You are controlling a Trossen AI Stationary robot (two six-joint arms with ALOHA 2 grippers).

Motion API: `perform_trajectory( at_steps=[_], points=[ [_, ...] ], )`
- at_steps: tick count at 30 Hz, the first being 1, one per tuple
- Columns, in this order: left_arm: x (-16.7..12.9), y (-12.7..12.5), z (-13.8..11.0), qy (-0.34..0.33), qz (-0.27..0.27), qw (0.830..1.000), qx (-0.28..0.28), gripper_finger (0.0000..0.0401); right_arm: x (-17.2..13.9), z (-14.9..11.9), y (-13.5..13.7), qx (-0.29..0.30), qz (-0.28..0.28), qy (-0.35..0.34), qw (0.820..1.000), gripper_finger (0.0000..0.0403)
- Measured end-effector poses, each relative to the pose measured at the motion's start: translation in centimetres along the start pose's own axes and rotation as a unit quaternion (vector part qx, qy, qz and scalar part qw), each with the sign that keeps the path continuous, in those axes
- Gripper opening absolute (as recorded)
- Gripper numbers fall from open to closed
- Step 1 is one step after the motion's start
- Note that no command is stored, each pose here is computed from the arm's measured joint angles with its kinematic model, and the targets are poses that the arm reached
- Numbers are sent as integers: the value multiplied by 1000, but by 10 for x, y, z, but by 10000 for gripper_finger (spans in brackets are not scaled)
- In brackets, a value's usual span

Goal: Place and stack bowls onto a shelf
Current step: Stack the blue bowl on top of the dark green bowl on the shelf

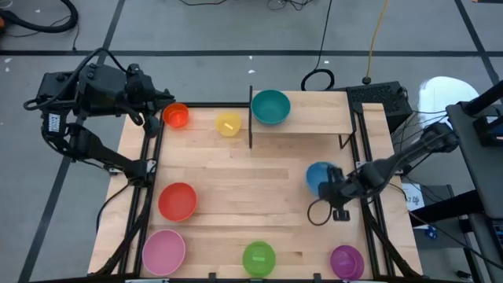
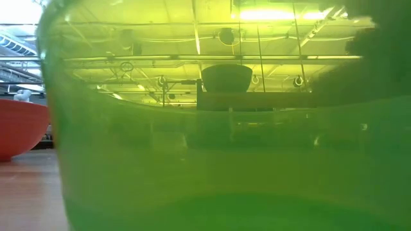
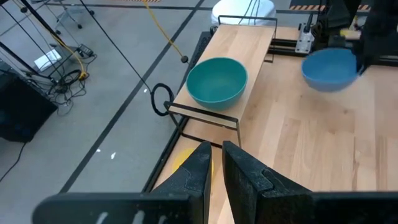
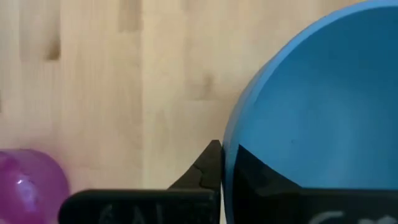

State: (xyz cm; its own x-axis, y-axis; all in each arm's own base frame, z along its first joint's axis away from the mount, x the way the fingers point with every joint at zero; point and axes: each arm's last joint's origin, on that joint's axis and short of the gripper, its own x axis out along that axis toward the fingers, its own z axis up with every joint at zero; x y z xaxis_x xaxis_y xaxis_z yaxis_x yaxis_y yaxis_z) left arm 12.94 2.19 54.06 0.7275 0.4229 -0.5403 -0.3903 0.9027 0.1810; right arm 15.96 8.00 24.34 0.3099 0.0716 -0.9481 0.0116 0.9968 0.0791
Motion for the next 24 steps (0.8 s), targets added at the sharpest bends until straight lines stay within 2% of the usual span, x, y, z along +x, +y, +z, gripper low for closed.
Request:
perform_trajectory(
  at_steps=[5,8,12,18,24],
  points=[
    [0,0,0,0,0,1000,0,47,-45,17,-13,5,-69,-18,997,0],
    [0,0,0,0,0,1000,-2,47,-73,29,-27,40,-122,-47,991,0],
    [0,0,0,0,0,1000,-12,47,-111,45,-46,78,-147,-105,981,0],
    [2,-1,1,2,0,1000,-12,47,-146,79,-73,48,-185,-150,970,0],
    [4,-2,2,5,1,1000,-12,47,-161,127,-104,31,-241,-191,951,0]
  ],
)
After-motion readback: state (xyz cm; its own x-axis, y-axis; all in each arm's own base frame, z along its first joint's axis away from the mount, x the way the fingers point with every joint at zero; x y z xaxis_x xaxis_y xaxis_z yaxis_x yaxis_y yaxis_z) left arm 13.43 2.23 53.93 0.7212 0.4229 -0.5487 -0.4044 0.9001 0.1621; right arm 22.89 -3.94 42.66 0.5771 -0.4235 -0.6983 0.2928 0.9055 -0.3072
